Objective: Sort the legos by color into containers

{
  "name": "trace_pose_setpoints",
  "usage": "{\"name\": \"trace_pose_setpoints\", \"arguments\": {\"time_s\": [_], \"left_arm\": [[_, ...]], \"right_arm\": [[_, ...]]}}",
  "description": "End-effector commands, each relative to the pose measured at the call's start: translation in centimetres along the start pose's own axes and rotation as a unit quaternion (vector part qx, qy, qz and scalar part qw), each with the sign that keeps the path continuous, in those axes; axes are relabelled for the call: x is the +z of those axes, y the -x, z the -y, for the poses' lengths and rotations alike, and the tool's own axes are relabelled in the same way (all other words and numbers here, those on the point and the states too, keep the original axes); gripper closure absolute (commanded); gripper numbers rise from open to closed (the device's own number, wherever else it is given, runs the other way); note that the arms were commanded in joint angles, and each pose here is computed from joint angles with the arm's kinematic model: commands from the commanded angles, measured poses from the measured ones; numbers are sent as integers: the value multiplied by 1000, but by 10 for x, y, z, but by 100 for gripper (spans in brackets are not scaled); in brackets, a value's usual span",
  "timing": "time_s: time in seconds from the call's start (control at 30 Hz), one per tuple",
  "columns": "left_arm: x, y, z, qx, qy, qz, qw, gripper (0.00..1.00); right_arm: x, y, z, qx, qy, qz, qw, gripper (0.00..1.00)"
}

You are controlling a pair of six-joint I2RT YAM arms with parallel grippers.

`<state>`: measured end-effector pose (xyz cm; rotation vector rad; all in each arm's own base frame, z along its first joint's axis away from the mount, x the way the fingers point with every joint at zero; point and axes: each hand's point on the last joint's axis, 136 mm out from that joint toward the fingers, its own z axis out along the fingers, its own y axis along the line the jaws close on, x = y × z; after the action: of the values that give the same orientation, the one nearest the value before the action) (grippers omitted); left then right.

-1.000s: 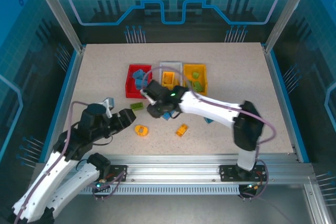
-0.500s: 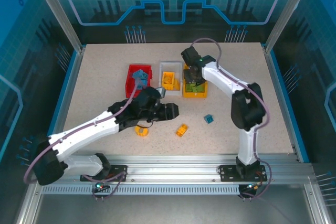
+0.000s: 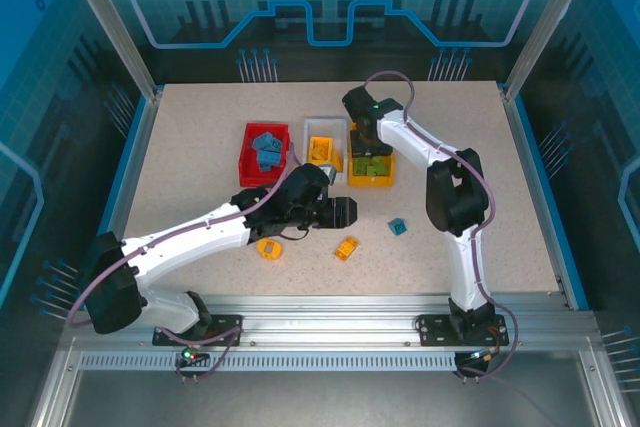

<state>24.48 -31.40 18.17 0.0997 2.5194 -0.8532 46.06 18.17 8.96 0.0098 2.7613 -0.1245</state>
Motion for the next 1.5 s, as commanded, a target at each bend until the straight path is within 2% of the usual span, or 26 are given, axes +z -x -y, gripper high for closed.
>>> {"name": "trace_pose_setpoints", "arguments": {"time_s": [0.0, 0.13, 0.3, 0.37, 0.5, 0.63, 0.8, 0.93, 1.1, 1.37, 1.47], "left_arm": [[7, -9, -5, 20, 19, -15, 1000, 30], [21, -17, 0, 29, 30, -36, 998, 30], [51, -29, 6, 18, 73, -67, 995, 30], [68, -35, 6, -8, 110, -84, 990, 29], [108, -48, 19, -53, 129, -119, 983, 29], [143, -52, 23, -101, 167, -130, 972, 29], [167, -47, 29, -147, 183, -120, 965, 29], [179, -41, 33, -169, 181, -103, 963, 25], [193, -41, 34, -186, 191, -109, 958, 24], [204, -38, 19, -214, 235, -112, 941, 29], [207, -37, 12, -219, 246, -112, 938, 35]], "right_arm": [[-45, 8, -2, 0, 14, 40, 999, 46], [-98, 6, 2, 9, 28, 96, 995, 46], [-163, -16, 49, 60, 26, 164, 984, 45], [-185, -32, 71, 78, 30, 188, 979, 43], [-222, -60, 100, 94, 54, 227, 968, 40], [-249, -88, 117, 89, 84, 260, 958, 34], [-261, -120, 133, 87, 102, 269, 954, 31], [-255, -141, 138, 93, 108, 256, 956, 31], [-249, -156, 142, 100, 111, 248, 957, 31], [-261, -158, 148, 104, 112, 261, 953, 31], [-264, -158, 150, 108, 114, 267, 951, 31]]}}
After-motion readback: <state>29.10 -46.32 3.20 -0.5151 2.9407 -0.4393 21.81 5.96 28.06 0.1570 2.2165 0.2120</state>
